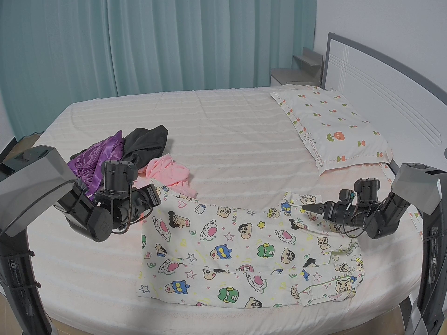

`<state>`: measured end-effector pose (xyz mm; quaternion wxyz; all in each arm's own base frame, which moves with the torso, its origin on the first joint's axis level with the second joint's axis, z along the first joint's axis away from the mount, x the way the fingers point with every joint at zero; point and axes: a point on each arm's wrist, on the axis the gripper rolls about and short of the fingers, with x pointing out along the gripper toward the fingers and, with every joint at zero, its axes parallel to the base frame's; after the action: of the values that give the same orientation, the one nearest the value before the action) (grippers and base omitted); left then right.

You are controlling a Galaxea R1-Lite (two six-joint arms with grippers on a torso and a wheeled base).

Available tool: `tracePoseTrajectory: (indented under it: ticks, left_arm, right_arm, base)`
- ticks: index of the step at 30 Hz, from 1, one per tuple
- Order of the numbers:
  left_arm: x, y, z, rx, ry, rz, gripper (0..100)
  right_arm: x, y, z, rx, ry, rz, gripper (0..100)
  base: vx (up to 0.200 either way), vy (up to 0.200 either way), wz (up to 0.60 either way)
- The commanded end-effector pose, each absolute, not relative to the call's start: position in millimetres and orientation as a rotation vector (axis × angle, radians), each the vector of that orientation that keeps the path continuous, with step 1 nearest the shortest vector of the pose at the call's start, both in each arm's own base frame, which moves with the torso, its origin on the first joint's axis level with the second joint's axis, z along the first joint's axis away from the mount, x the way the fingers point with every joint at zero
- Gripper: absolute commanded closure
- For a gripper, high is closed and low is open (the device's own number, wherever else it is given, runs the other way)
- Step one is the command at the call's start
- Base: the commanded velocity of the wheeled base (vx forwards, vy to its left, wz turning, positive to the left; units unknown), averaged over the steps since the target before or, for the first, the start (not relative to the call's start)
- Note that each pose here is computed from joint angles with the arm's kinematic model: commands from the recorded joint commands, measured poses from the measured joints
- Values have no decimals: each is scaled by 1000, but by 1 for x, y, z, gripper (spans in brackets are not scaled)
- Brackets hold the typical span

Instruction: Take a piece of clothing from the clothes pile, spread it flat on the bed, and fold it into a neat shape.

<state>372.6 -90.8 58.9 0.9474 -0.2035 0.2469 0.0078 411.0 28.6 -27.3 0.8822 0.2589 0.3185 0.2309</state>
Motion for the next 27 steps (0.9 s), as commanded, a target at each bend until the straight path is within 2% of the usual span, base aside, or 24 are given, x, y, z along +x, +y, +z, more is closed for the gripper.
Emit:
tracePoseTrajectory:
  ticks: [1,14,27]
  left_arm:
    - [371,-91,56,-412,513,19,100]
    - [363,-92,66,-407,521,8,100]
    - [337,-91,97,-410,534,-77,100]
  right_arm:
    - [417,29,-26,545,687,476,100]
    - [403,7,-11,524,672,436,100]
    - [363,-4,4,498,644,500,100]
  base:
    - [0,0,0]
    - [0,0,0]
    - [0,0,0]
